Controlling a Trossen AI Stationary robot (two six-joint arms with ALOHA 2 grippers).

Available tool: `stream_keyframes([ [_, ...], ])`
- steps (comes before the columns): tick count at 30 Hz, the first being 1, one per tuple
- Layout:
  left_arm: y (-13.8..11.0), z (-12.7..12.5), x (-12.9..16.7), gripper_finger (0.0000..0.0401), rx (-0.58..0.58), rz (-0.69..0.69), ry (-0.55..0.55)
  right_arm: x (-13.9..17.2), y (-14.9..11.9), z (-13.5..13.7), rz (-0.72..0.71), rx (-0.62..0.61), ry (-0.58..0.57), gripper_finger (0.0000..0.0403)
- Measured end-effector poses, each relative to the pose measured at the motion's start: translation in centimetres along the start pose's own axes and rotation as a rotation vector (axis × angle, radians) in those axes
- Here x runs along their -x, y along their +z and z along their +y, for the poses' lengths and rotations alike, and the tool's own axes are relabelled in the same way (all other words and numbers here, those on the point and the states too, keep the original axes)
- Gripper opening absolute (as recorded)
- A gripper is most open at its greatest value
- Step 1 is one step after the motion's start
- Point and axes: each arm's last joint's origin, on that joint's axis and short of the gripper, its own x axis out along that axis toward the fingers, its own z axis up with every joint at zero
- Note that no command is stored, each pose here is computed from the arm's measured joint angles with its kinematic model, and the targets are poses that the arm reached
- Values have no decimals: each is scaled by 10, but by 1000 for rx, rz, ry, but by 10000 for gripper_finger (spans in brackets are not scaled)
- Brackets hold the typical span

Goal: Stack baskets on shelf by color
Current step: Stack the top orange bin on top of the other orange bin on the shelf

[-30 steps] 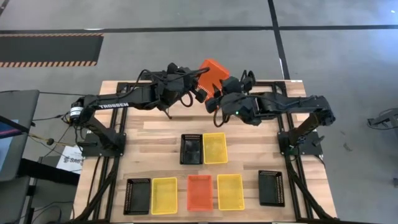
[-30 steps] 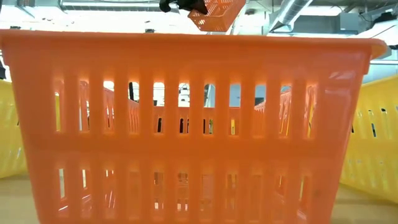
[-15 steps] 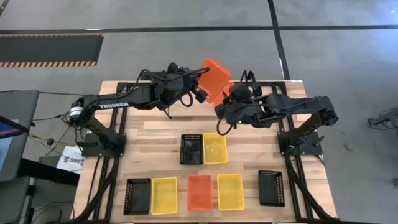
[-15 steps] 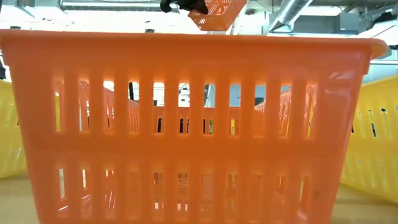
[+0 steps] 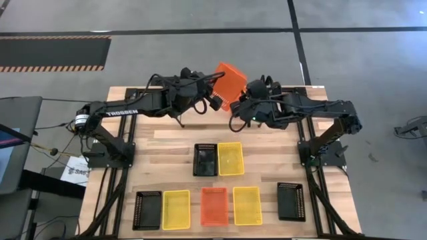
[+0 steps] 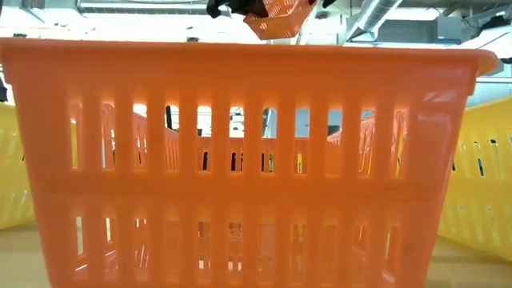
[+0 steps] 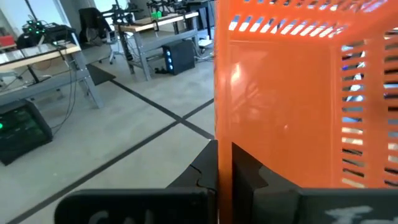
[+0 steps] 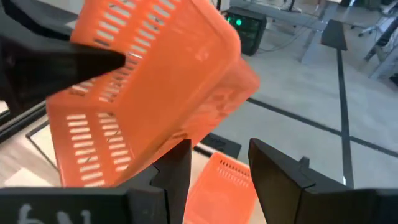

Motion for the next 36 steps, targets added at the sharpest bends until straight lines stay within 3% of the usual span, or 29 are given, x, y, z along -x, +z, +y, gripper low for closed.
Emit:
stream_keyframes([
  [8,-3,6,-8,0,17,7,29,18,8,12,-65,12,126,177],
  [19,-3,12,-15,0,48,-57,80,36,8,12,-131,-25,101,176],
  [36,-2,0,-9,0,42,-70,-3,1,14,-3,-107,-3,-49,176],
])
